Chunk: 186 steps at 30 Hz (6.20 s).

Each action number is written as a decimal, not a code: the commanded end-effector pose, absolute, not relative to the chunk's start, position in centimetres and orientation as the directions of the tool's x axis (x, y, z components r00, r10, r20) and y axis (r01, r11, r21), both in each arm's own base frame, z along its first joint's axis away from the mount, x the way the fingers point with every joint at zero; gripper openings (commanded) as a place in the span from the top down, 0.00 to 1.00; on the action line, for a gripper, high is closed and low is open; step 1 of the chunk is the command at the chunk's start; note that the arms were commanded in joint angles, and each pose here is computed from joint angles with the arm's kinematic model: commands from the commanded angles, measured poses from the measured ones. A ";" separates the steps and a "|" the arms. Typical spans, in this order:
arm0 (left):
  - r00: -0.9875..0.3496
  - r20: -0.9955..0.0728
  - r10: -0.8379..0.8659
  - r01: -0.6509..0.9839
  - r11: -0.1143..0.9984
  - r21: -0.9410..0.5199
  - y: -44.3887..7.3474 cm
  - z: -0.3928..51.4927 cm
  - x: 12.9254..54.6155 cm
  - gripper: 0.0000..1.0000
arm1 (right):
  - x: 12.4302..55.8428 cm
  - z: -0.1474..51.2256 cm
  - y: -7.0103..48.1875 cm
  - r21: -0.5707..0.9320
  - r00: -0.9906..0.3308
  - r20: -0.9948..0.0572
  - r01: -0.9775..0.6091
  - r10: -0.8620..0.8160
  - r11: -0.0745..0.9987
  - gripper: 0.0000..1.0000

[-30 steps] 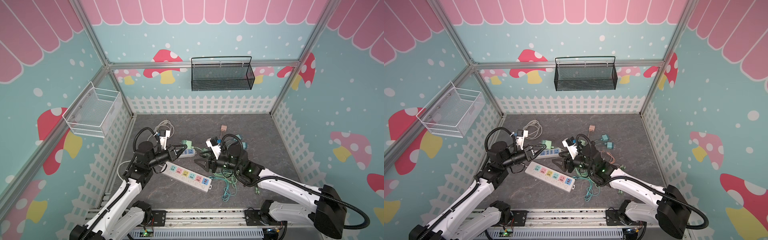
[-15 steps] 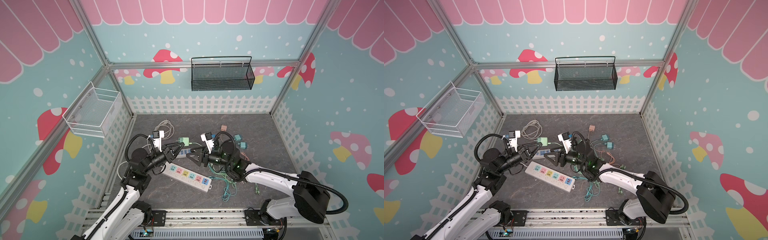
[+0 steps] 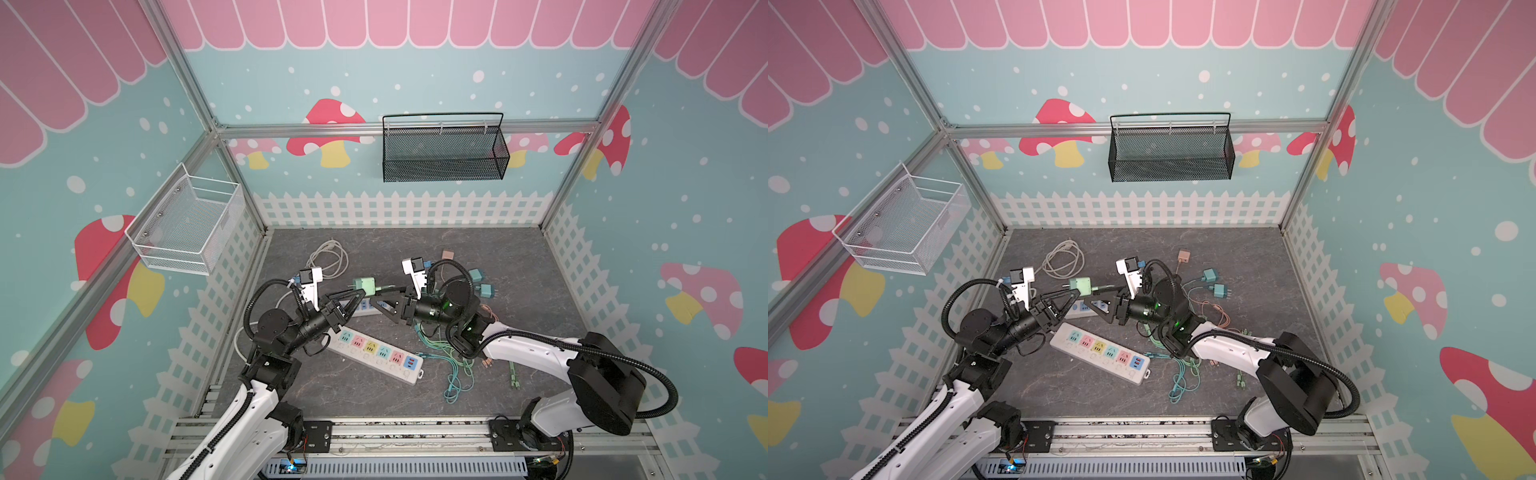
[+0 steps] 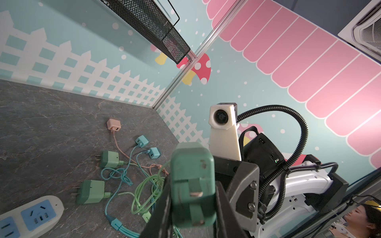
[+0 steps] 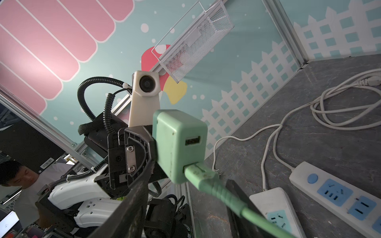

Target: Insert the plug

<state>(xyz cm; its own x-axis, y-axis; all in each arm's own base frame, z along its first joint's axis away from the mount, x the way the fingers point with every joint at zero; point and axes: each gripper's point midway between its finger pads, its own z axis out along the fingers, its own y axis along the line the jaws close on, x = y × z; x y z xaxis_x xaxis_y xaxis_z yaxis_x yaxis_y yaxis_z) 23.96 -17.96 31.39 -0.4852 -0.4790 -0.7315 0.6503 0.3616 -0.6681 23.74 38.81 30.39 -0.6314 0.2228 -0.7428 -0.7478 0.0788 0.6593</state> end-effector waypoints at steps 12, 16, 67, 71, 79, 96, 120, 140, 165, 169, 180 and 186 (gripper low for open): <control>-0.466 -0.716 -0.520 0.697 0.283 -0.659 -17.9 32.2 22.6 1.00 | 24.1 35.0 39.7 0.625 -0.607 -0.744 -0.780 0.279 -0.030 0.51; -0.458 -0.718 -0.524 0.701 0.284 -0.654 -17.8 32.1 22.5 1.00 | 24.1 35.1 39.9 0.629 -0.614 -0.738 -0.776 0.279 -0.043 0.54; -0.486 -0.684 -0.544 0.517 0.452 -0.727 -15.7 28.2 23.2 0.46 | 25.8 34.6 39.2 0.516 -0.494 -0.856 -0.837 0.154 0.184 0.87; -0.505 -0.668 -0.547 0.411 0.528 -0.743 -14.6 26.2 23.8 0.45 | 26.5 35.0 39.2 0.491 -0.477 -0.871 -0.841 0.117 0.228 0.88; -0.577 -0.634 -0.515 0.161 0.689 -0.707 -12.1 21.6 24.5 0.44 | 28.4 39.3 38.8 0.382 -0.381 -0.922 -0.868 0.067 0.317 0.88; -0.640 -0.607 -0.471 -0.035 0.808 -0.588 -10.0 18.8 26.8 0.38 | 35.8 43.4 41.2 0.228 -0.256 -0.966 -0.895 -0.022 0.382 0.88; -0.683 -0.460 -0.568 -0.246 0.771 -0.587 -7.3 12.8 28.6 0.41 | 44.0 23.3 46.8 0.258 -0.358 -0.865 -0.918 -0.352 0.300 0.90; -0.736 -0.395 -0.550 -0.295 0.786 -0.544 -6.9 7.9 32.9 0.63 | 37.0 16.8 45.5 0.107 -0.159 -0.761 -0.987 -0.629 0.121 0.92; -0.782 -0.396 -0.481 -0.292 0.844 -0.449 -5.6 5.7 35.5 0.71 | 35.1 12.3 46.4 -0.001 0.012 -0.685 -1.000 -0.728 -0.016 0.95; -0.794 -0.397 -0.461 -0.283 0.857 -0.431 -5.5 5.5 35.9 0.73 | 35.3 11.4 46.3 -0.018 0.028 -0.665 -1.000 -0.747 -0.021 0.95; -0.825 -0.365 -0.432 -0.257 0.861 -0.438 -6.2 4.6 35.5 0.78 | 34.5 9.8 46.6 -0.025 0.073 -0.648 -0.997 -0.758 -0.074 0.94; -0.829 -0.362 -0.425 -0.252 0.864 -0.436 -6.2 4.4 35.6 0.78 | 34.8 8.8 46.6 -0.045 0.084 -0.625 -0.996 -0.776 -0.072 0.94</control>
